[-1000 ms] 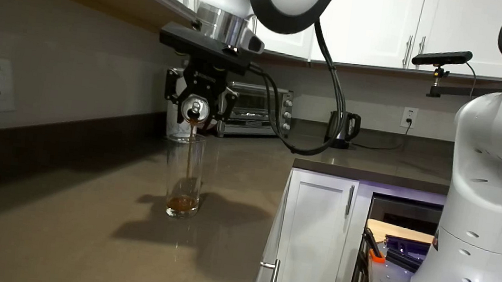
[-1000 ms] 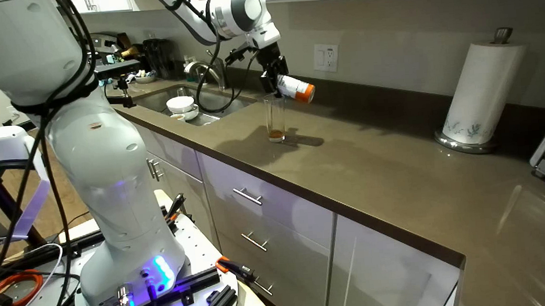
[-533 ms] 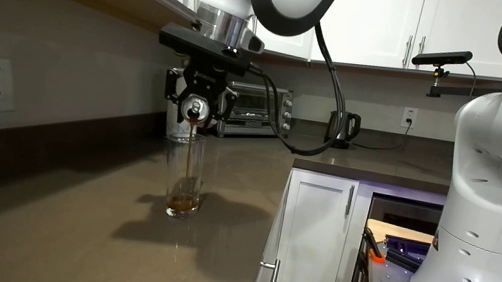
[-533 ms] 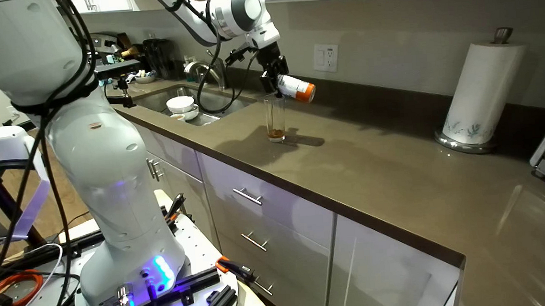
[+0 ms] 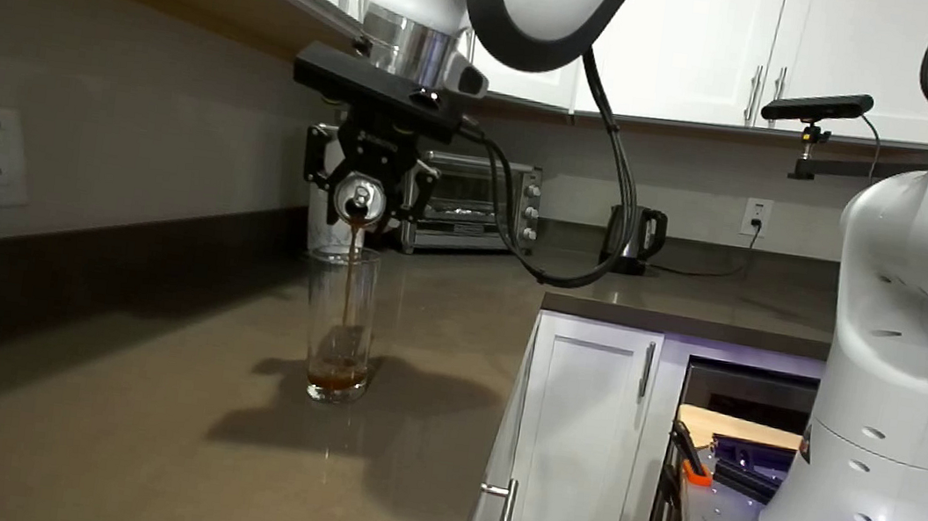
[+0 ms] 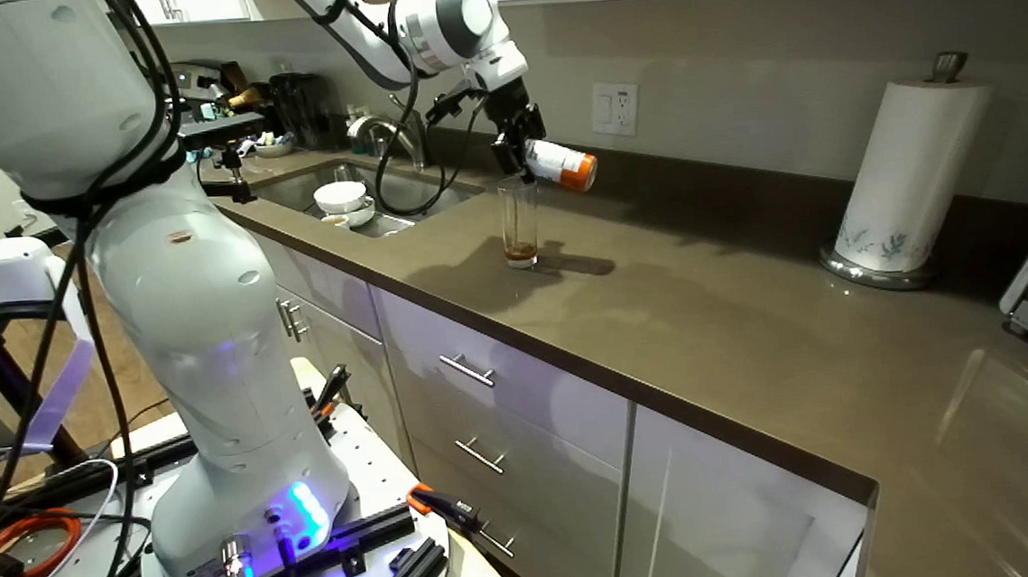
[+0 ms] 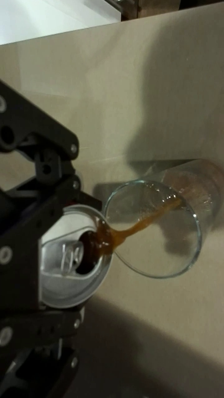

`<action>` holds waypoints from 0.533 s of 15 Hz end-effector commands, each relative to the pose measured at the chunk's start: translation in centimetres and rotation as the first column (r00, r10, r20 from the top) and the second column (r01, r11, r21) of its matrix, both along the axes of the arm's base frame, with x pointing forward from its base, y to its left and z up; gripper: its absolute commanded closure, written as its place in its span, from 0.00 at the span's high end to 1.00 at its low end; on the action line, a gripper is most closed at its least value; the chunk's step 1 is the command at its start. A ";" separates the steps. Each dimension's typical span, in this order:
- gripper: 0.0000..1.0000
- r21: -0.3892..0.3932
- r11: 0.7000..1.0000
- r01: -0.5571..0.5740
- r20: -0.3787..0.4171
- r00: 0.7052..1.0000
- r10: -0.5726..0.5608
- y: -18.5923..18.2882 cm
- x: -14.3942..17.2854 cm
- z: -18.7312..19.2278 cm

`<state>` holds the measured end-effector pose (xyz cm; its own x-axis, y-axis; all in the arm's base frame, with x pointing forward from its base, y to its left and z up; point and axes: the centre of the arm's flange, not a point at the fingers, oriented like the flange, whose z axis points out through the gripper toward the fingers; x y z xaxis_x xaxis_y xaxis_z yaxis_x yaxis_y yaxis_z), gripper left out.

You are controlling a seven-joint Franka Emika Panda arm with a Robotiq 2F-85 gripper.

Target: Pick up the can, pour its contents in the glass cup and put it down

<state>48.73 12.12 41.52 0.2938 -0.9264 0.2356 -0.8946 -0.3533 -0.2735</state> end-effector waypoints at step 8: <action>0.28 -0.035 0.999 0.013 0.075 0.997 -0.010 0.3 -0.8 0.2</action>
